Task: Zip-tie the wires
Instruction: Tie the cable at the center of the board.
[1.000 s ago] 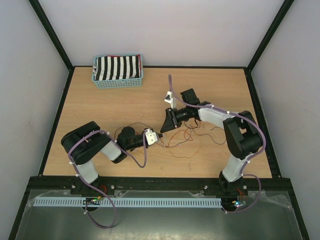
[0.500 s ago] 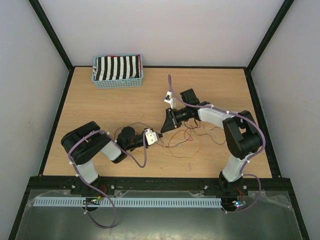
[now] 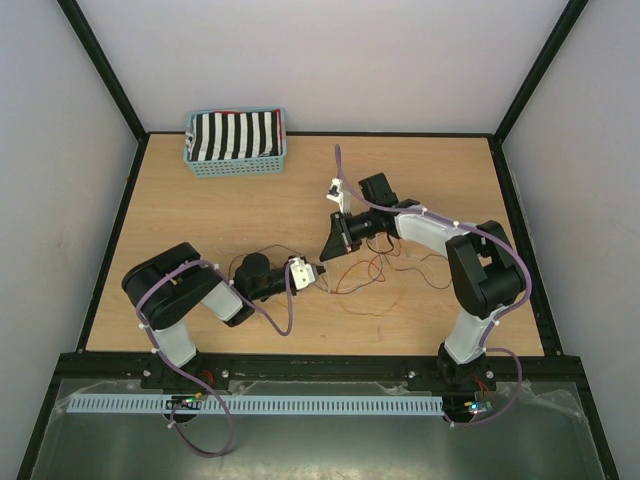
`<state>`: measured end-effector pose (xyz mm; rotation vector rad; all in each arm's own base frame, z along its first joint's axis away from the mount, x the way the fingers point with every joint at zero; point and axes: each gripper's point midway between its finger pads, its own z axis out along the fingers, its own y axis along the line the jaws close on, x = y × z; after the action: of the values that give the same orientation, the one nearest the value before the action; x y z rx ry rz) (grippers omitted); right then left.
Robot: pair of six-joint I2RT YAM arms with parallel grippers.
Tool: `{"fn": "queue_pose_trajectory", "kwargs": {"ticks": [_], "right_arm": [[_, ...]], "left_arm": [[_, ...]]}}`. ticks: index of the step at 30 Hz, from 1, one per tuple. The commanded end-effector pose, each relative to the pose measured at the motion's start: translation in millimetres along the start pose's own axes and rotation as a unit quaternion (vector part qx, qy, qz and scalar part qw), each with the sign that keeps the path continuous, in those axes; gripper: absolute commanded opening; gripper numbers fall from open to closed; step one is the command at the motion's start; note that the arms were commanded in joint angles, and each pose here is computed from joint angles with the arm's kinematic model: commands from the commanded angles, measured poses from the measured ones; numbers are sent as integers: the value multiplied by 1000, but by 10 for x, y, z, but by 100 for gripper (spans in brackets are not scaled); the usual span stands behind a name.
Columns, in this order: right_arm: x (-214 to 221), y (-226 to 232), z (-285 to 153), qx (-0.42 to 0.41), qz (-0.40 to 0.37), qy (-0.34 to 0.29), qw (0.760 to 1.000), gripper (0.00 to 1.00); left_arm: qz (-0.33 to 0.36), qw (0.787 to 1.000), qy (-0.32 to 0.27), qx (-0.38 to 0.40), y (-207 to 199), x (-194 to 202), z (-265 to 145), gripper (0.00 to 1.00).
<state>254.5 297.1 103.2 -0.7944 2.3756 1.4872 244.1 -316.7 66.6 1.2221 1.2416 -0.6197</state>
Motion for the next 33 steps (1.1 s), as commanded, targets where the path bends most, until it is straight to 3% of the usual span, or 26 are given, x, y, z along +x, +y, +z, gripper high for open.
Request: {"fn": "queue_pose_trajectory", "kwargs": {"ticks": [1, 33], "right_arm": [[-288, 56, -11, 10, -20, -21, 1000, 0], [-882, -2, -57, 62, -31, -92, 993, 0]], "left_arm": [[4, 1000, -20, 9, -14, -111, 36, 0], [1, 1000, -24, 19, -56, -127, 48, 0]]}}
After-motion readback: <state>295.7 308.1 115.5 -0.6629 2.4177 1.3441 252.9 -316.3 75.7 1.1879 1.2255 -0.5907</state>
